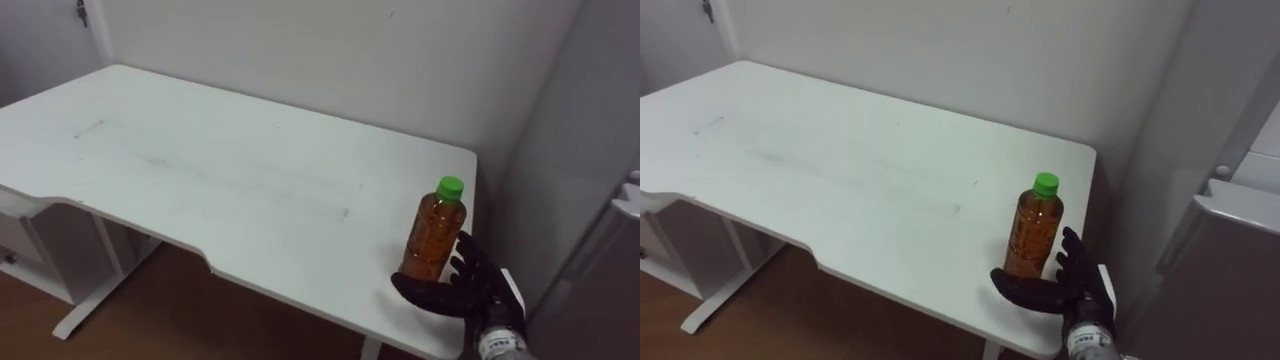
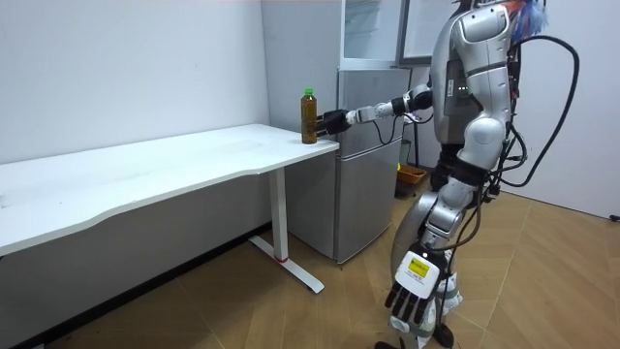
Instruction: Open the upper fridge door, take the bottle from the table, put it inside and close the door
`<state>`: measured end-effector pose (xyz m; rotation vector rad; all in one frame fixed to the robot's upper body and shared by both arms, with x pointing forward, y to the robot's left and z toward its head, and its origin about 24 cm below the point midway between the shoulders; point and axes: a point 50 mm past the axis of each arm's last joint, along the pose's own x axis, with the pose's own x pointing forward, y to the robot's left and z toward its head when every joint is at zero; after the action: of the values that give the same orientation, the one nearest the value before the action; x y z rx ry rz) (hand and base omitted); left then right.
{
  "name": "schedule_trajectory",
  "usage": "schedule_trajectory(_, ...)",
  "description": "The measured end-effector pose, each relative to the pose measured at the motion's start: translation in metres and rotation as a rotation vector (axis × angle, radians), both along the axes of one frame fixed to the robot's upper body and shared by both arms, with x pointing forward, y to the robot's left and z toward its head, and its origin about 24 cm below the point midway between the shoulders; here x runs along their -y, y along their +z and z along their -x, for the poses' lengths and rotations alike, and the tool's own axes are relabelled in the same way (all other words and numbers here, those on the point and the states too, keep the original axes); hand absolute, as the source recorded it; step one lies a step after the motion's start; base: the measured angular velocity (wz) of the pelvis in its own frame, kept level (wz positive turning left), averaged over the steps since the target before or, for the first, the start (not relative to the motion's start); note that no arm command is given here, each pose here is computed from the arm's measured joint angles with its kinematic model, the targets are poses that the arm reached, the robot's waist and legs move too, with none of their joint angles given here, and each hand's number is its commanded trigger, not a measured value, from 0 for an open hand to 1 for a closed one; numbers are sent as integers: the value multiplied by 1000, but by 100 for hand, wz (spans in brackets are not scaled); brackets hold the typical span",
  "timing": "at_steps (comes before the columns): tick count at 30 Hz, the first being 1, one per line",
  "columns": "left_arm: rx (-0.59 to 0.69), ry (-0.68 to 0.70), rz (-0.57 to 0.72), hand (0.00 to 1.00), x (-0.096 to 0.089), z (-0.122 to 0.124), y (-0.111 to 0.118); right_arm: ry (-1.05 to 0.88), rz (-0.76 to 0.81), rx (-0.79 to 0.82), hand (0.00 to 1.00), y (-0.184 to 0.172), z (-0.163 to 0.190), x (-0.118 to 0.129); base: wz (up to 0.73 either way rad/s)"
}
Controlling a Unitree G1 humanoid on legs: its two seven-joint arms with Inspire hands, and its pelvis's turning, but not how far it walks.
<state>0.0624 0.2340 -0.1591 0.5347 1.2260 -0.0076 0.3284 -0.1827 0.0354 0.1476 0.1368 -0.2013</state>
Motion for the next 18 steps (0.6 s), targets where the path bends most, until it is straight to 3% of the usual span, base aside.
schedule_trajectory(18, 15, -12, -3, 0, 2, -3, 1, -17, 120, 40, 0, 12, -10, 8, 1)
